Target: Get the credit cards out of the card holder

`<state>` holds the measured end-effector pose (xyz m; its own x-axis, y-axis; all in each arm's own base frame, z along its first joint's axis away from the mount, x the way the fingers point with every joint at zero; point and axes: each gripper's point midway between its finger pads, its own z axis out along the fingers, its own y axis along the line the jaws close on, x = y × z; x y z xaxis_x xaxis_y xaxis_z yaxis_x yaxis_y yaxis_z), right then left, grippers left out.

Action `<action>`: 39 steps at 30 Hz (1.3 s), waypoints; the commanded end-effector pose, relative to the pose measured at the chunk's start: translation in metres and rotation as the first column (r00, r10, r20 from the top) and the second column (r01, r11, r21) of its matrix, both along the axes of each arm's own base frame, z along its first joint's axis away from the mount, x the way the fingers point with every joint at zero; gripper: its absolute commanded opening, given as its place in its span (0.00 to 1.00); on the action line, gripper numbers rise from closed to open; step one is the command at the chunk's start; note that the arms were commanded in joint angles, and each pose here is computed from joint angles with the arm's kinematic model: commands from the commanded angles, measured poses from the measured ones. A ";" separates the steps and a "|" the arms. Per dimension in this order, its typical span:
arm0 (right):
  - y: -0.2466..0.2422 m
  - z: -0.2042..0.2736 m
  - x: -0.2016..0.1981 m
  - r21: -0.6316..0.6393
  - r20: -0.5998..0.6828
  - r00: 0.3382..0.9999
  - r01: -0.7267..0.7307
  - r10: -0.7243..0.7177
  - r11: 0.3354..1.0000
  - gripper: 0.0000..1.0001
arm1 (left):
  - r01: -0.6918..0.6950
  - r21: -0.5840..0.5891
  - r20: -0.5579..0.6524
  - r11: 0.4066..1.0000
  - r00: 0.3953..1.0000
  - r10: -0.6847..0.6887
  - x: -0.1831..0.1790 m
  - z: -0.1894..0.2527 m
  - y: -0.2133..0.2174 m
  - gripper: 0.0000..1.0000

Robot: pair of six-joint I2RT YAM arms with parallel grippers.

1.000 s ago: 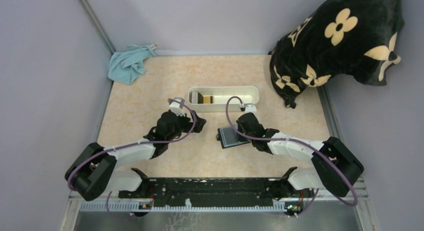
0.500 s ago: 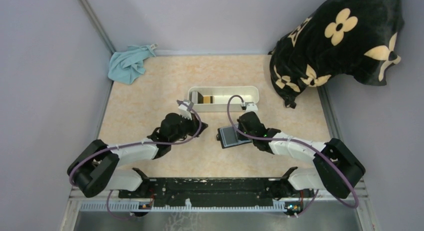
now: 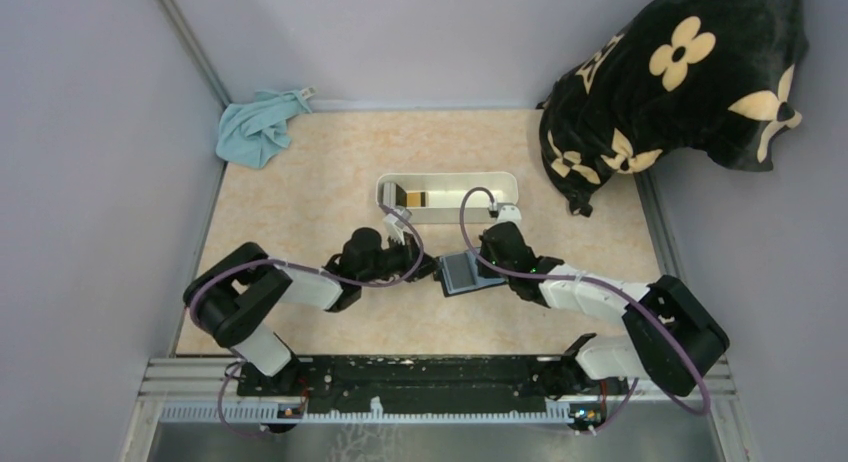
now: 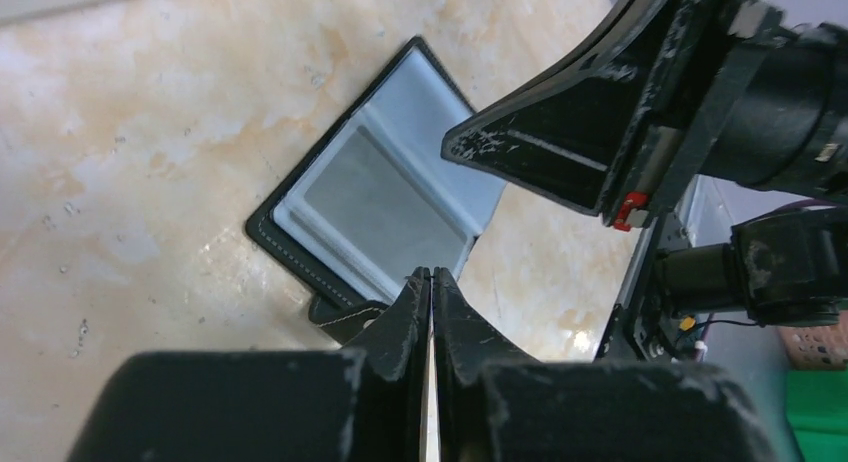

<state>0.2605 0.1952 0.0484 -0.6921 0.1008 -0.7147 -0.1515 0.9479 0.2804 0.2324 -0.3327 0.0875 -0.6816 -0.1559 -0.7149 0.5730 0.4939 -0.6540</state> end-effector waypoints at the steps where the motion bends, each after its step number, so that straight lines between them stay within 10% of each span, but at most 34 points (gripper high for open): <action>1: 0.003 0.000 0.005 0.042 0.021 1.000 0.009 -0.009 0.999 0.00 | 0.037 -0.013 0.010 0.999 0.999 -0.037 0.001 -0.004 -0.013 0.07; 21: 0.006 -0.016 0.002 0.045 -0.011 1.000 -0.008 0.008 0.999 0.00 | -0.031 0.278 -0.096 0.960 0.993 0.061 0.010 -0.076 0.004 0.00; 39: 0.011 -0.021 -0.005 0.084 -0.033 0.999 -0.021 0.024 0.996 0.00 | 0.043 0.203 -0.155 0.978 0.988 -0.012 -0.003 -0.066 -0.024 0.00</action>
